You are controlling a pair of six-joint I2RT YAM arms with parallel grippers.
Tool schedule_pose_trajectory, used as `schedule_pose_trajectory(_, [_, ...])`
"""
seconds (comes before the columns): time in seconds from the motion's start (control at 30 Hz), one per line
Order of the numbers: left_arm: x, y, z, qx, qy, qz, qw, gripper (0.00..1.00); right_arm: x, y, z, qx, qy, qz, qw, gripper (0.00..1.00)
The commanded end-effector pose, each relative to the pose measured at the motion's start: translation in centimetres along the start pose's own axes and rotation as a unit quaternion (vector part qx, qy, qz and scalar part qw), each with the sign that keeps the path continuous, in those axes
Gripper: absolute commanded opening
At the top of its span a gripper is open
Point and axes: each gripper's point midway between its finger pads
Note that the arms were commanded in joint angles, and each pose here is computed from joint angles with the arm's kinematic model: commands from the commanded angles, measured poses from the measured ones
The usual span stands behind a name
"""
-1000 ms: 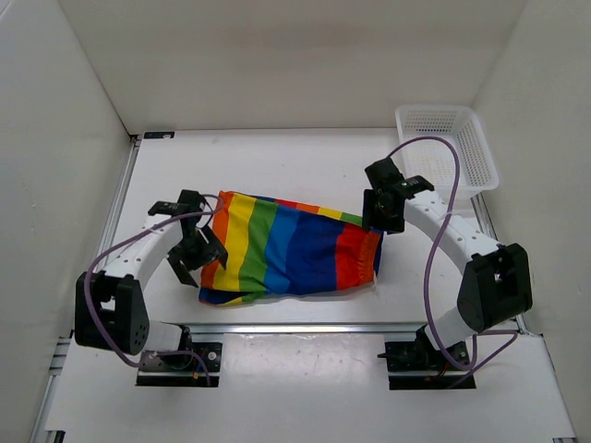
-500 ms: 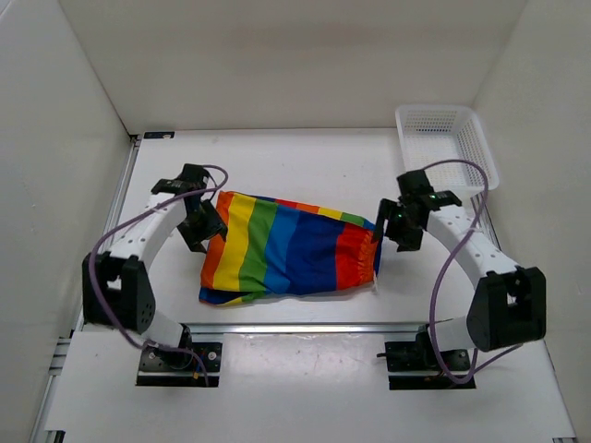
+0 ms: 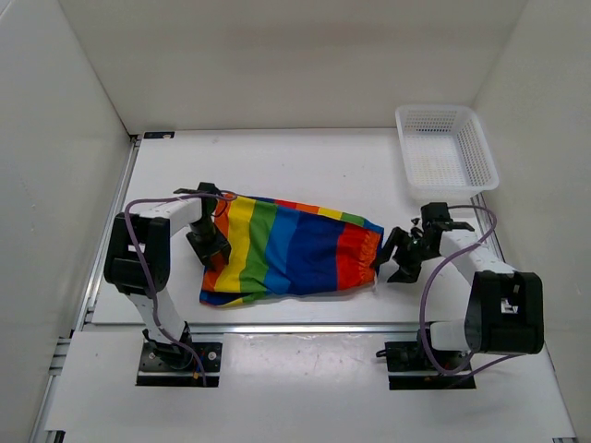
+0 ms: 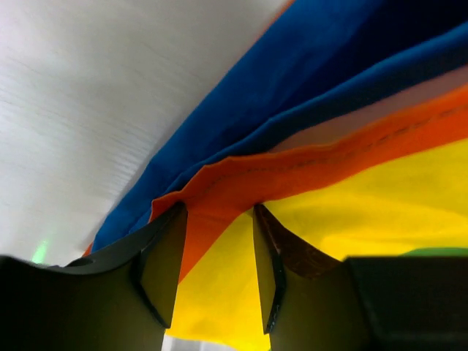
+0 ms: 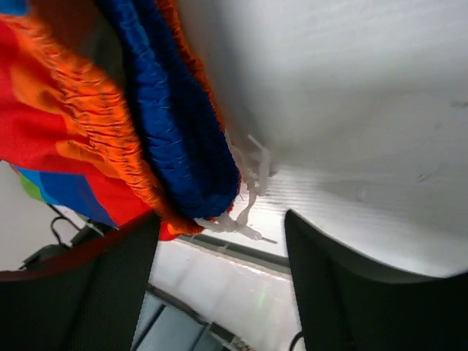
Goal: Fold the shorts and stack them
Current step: Fold the shorts
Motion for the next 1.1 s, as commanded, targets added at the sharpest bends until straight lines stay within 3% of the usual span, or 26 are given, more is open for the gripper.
schedule_pose_trajectory(0.0, [-0.2,0.0,0.1,-0.005,0.007,-0.01,1.0,0.52,1.9,1.2,2.9,-0.048,0.031,0.021,0.998,0.66])
schedule_pose_trajectory(0.07, [-0.2,0.0,0.1,-0.005,0.007,-0.01,1.0,0.51,2.2,2.6,3.3,-0.067,0.06,-0.012,0.996,0.51])
schedule_pose_trajectory(0.1, [-0.6,0.5,0.5,-0.012,0.007,-0.018,1.0,0.51,3.0,3.7,4.4,-0.09,0.085,-0.021,0.992,0.36])
schedule_pose_trajectory(0.17, [-0.9,0.7,0.7,-0.015,0.007,-0.022,1.0,0.51,4.3,4.3,4.8,-0.105,0.116,-0.028,0.987,0.22])
schedule_pose_trajectory(0.27, [-1.1,0.9,0.9,-0.018,0.007,-0.026,0.999,0.51,5.9,3.7,5.0,-0.097,0.141,-0.035,0.985,0.11])
schedule_pose_trajectory(0.37, [-1.0,0.6,1.0,-0.018,0.007,-0.019,1.0,0.43,6.1,0.9,5.6,-0.079,0.146,-0.05,0.985,0.08])
schedule_pose_trajectory(0.53, [-0.5,0.6,1.2,-0.019,0.012,-0.012,1.0,0.38,1.8,-4.2,6.0,-0.036,0.113,-0.134,0.984,0.01])
schedule_pose_trajectory(0.7, [-0.2,0.8,1.7,-0.022,0.012,-0.015,1.0,0.36,1.3,-4.5,6.1,-0.038,0.12,-0.161,0.979,0.01])
schedule_pose_trajectory(0.77, [-0.3,1.1,1.8,-0.022,0.012,-0.016,1.0,0.36,2.8,-2.3,7.2,-0.075,0.129,-0.155,0.977,0.01])
schedule_pose_trajectory(0.8, [-0.6,1.4,2.1,-0.026,0.007,-0.02,0.999,0.36,3.2,-1.4,7.5,-0.088,0.138,-0.155,0.974,0.03])
schedule_pose_trajectory(0.87, [-0.4,1.4,1.9,-0.023,0.007,-0.016,1.0,0.36,4.4,1.3,8.3,-0.127,0.151,-0.151,0.969,0.23])
schedule_pose_trajectory(0.9, [-0.6,1.8,2.3,-0.033,0.008,-0.021,0.999,0.36,3.9,2.0,8.0,-0.132,0.149,-0.165,0.966,0.35])
schedule_pose_trajectory(0.93, [-0.4,1.9,2.2,-0.03,0.008,-0.017,0.999,0.36,4.1,3.0,8.1,-0.143,0.152,-0.161,0.965,0.59])
schedule_pose_trajectory(1.03, [-0.6,2.1,2.4,-0.033,0.003,-0.02,0.999,0.36,3.8,2.8,7.1,-0.116,0.167,-0.15,0.968,0.81])
schedule_pose_trajectory(1.07, [-0.6,2.1,2.4,-0.033,0.003,-0.02,0.999,0.36,3.3,2.4,6.4,-0.099,0.164,-0.152,0.97,0.83])
Point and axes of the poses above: each gripper's point midway between its finger pads, its own y axis back along the fingers, its own x axis along the line the jaws close on, z = x × y, and after that the axes turned 7 degrees about y, right-handed
